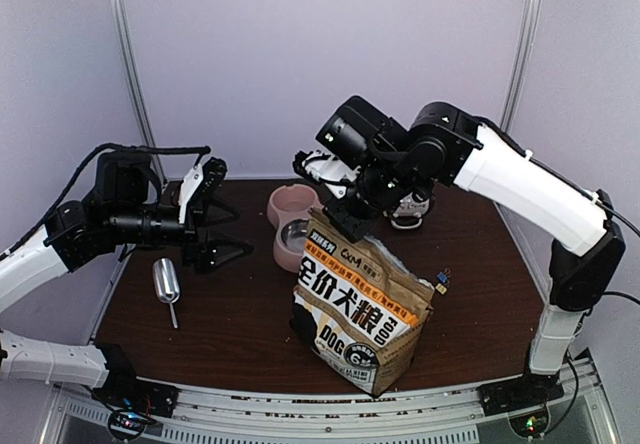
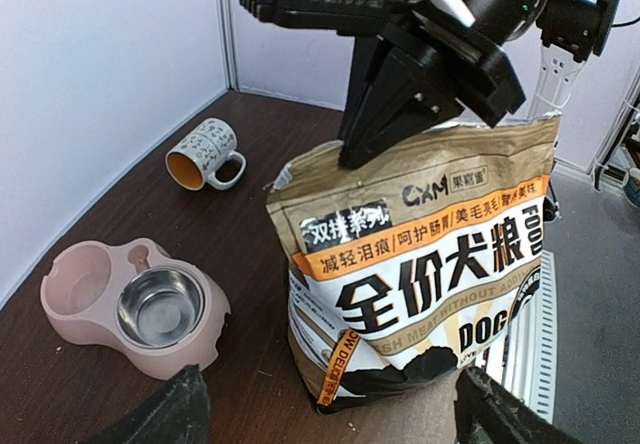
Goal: Serve the pet food
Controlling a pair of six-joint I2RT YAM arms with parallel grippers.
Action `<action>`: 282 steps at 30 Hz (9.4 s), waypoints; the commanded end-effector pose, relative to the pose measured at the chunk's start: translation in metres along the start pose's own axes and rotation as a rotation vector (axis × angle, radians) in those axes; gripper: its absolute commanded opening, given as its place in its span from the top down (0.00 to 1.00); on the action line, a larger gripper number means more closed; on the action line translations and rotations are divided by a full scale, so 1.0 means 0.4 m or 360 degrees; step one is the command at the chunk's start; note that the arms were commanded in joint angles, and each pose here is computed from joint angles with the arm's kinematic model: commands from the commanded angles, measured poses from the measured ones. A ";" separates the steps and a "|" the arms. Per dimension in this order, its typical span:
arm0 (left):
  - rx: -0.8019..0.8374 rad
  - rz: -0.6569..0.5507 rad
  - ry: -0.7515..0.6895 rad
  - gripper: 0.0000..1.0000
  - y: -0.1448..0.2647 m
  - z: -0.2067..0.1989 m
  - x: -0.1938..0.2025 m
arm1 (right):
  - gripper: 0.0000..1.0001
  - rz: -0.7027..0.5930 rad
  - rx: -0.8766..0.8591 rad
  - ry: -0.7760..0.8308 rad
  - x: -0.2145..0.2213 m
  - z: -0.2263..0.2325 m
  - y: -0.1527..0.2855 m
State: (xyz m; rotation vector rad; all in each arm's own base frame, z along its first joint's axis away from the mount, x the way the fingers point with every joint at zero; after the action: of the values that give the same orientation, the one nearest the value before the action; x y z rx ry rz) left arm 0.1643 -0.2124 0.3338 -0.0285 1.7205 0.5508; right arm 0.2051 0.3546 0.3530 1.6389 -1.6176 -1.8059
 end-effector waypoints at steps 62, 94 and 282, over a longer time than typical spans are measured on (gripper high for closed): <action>-0.0037 -0.0039 -0.0038 0.12 -0.006 0.008 -0.023 | 0.66 -0.0019 -0.0126 -0.0056 0.057 -0.011 0.101; -0.0056 -0.0049 -0.0045 0.12 0.000 0.008 -0.024 | 0.81 0.0215 -0.0372 -0.0018 0.117 0.055 0.038; -0.1139 -0.0312 0.0789 0.02 0.264 0.174 0.042 | 0.30 -0.1174 -0.0654 -0.0167 0.086 0.321 -0.182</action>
State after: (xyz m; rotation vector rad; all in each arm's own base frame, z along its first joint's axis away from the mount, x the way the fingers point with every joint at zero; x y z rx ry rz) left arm 0.1826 -0.0983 0.3314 -0.8903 1.9025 1.0786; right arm 0.1262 0.4651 0.1983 1.9965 -0.6419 -2.3421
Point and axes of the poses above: each gripper's point midway between its finger pads, its own y axis back along the fingers, its own z axis along the line the jaws close on, x = y × z, the point moved 7 cm from there along y, back along the fingers, and after that the axes turned 5 degrees about y, right-handed, at the moved point
